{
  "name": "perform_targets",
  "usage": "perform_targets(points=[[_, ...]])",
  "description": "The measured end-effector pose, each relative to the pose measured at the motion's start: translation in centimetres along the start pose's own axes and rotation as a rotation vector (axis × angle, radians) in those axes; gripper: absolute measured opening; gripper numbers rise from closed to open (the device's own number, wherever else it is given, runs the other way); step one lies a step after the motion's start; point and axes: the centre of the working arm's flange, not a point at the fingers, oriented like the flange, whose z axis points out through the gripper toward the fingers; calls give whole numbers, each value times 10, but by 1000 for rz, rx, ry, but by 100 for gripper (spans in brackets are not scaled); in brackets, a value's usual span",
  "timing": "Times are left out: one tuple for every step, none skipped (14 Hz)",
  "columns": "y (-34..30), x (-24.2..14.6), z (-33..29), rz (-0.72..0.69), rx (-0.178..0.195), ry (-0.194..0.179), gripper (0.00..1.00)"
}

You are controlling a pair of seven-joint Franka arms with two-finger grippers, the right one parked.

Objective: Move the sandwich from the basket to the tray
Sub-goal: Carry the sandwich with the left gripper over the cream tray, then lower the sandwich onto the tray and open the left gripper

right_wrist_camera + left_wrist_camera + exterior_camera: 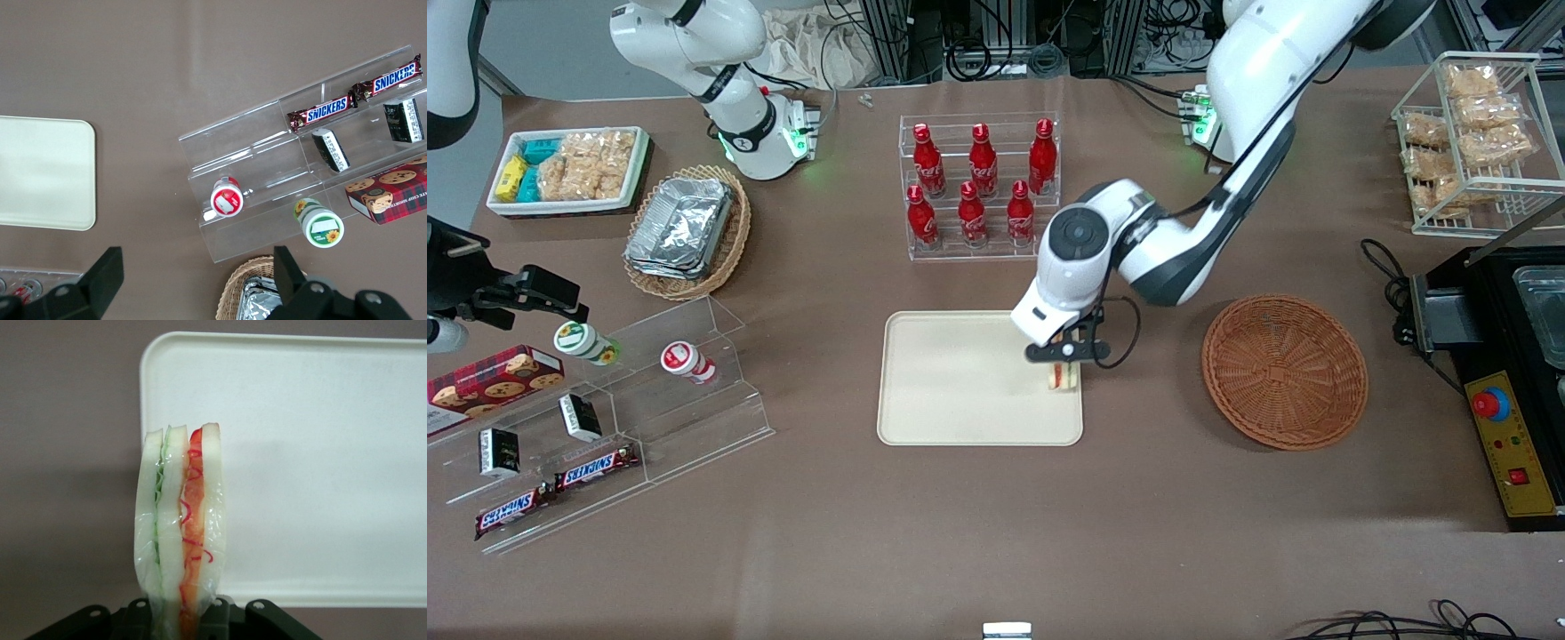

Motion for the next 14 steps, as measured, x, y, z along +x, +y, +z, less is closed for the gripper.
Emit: perform_targets(points=[[5, 3, 14, 11, -7, 8, 19], [6, 4, 25, 15, -15, 10, 24], [6, 6, 32, 17, -17, 8, 24], [6, 6, 33, 16, -16, 8, 32], [6, 7, 32, 15, -18, 11, 40], [6, 9, 29, 14, -19, 16, 51], [6, 11, 24, 12, -17, 21, 60], [5, 14, 14, 4, -13, 30, 70], [1, 20, -3, -11, -8, 47, 79], [-7, 29, -27, -32, 2, 67, 90], [-20, 39, -53, -60, 17, 82, 99], [-35, 46, -81, -91, 30, 87, 100], [-49, 51, -110, -110, 39, 79, 100], [-64, 54, -138, -111, 41, 57, 100]])
